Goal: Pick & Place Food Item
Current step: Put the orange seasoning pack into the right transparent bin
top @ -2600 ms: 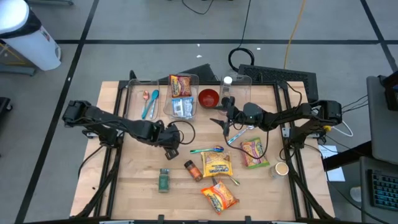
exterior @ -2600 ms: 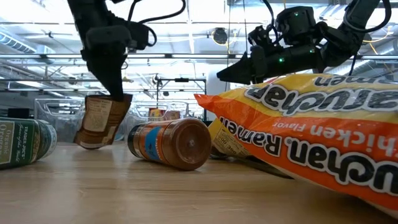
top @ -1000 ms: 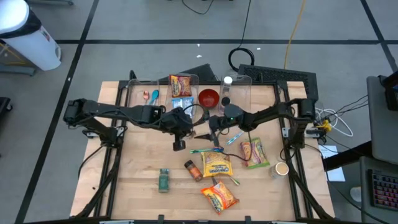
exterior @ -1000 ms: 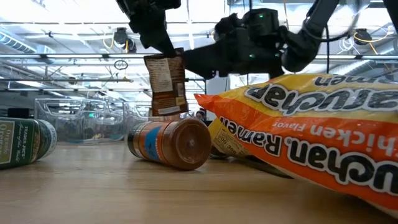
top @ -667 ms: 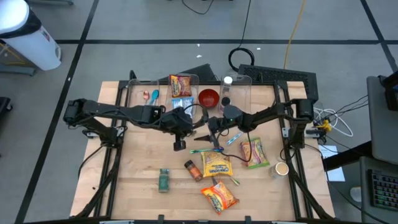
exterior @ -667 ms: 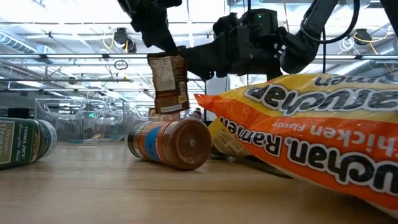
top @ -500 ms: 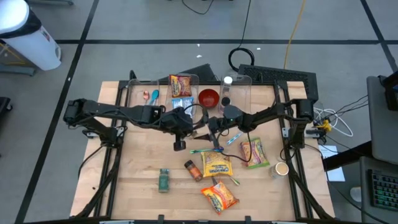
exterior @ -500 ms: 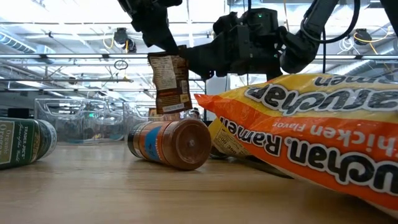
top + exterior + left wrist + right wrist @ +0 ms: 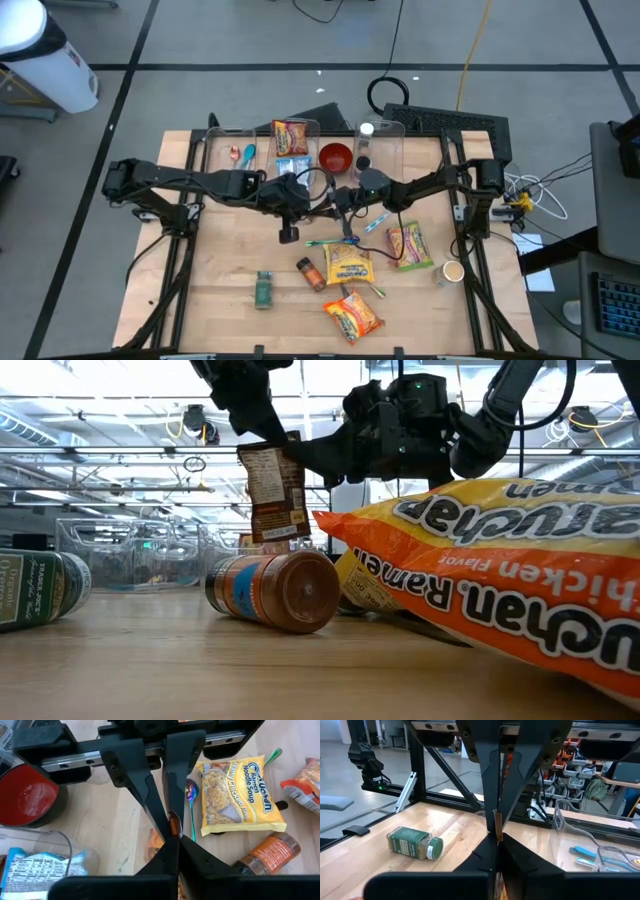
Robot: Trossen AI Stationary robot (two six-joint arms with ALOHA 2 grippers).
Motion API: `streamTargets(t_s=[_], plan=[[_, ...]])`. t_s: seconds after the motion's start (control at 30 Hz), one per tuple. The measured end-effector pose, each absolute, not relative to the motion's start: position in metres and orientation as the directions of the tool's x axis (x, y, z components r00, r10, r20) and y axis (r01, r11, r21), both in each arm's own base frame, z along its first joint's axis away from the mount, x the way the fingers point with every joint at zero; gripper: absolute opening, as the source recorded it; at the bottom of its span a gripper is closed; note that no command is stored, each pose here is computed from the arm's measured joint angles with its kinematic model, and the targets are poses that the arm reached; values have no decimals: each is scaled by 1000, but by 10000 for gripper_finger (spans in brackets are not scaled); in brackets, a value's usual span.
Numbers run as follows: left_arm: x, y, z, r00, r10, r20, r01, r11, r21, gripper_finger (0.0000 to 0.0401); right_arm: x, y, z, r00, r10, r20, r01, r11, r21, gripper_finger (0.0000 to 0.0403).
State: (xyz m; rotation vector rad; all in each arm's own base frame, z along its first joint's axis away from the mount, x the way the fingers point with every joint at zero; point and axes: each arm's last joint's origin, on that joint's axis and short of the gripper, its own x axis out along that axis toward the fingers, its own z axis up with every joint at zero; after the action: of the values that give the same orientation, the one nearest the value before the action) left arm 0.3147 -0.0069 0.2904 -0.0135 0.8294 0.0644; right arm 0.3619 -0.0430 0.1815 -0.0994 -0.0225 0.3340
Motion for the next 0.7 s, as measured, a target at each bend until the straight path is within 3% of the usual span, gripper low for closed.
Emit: streamTargets(t_s=[0.37, 0.7], plan=[[319, -6, 295, 718, 65, -693, -66, 997, 25, 38, 362, -43, 181, 943, 334, 4, -331, 936, -119, 1], [323, -4, 299, 752, 127, -647, -62, 991, 122, 123, 362, -43, 179, 943, 333, -15, -332, 933, -137, 0]])
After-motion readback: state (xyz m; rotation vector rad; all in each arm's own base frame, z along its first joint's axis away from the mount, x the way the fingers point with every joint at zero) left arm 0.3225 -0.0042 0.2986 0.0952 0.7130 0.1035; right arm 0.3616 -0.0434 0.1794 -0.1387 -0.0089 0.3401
